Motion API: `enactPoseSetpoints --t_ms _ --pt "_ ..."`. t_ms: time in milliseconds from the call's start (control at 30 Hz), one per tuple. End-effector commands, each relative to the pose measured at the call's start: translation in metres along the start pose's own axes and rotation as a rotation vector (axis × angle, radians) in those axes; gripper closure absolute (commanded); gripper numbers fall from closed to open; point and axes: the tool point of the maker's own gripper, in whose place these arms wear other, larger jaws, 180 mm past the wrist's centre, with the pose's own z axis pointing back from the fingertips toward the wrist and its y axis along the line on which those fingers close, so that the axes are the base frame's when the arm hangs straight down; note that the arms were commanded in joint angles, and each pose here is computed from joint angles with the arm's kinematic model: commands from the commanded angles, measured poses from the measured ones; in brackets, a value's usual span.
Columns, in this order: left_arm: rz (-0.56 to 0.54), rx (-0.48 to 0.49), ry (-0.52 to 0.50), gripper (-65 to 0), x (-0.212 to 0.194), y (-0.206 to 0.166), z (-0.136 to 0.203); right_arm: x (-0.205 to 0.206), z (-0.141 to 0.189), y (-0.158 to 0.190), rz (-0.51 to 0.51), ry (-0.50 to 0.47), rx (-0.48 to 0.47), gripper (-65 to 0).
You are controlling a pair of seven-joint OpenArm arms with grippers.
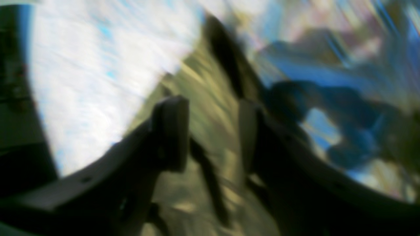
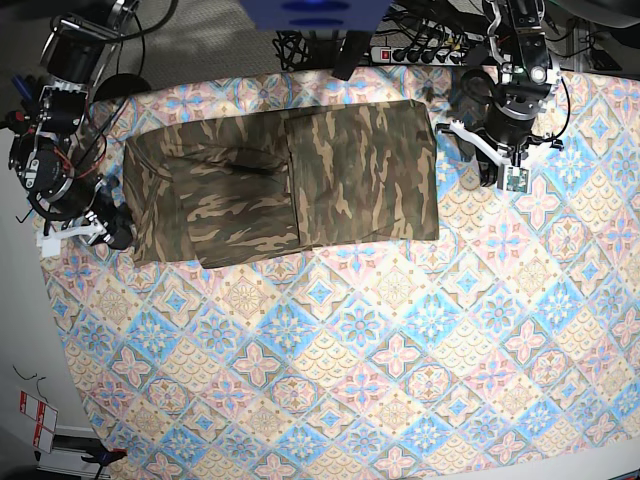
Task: Fold the T-shirt properly
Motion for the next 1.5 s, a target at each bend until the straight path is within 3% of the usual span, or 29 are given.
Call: enactPoseSetpoints --t_ms 0,167,367,533,833,1000,1200,1467 --pt "-0.005 0.004 -0.031 0.0 0.008 0.002 0.002 0.011 0.007 -0.006 0.003 -0.025 -0.012 -25.3" --pt "-0.005 0.004 -0.028 0.0 0.007 0.002 0.003 -0.007 0.002 -0.015 -0.084 0.041 0.011 -29.9" --pt "-0.005 0.004 -0.024 0.0 0.006 0.001 0.003 -0.007 0.002 -0.011 -0.098 0.045 0.034 -37.5" --pt "-0.006 0.005 -0.022 0.0 0.005 0.002 0.003 -0.006 0.007 -0.029 -0.157 0.025 0.008 -38.2" --pt "-0.005 0.004 -0.020 0.0 0.004 0.002 0.003 -0.020 0.006 -0.059 -0.227 0.071 -0.049 -38.2" --pt "-0.001 0.003 -0.007 0.0 -0.001 0.002 0.001 -0.030 0.000 -0.054 -0.204 0.110 -0.046 -38.2" --pt "0.004 0.002 0.010 0.0 -0.007 0.002 -0.001 -0.049 -0.011 -0.035 -0.070 0.185 0.019 -38.2" --pt "-0.021 0.004 0.012 0.0 -0.007 0.007 -0.001 -0.045 -0.009 -0.021 0.004 0.180 0.055 -38.2"
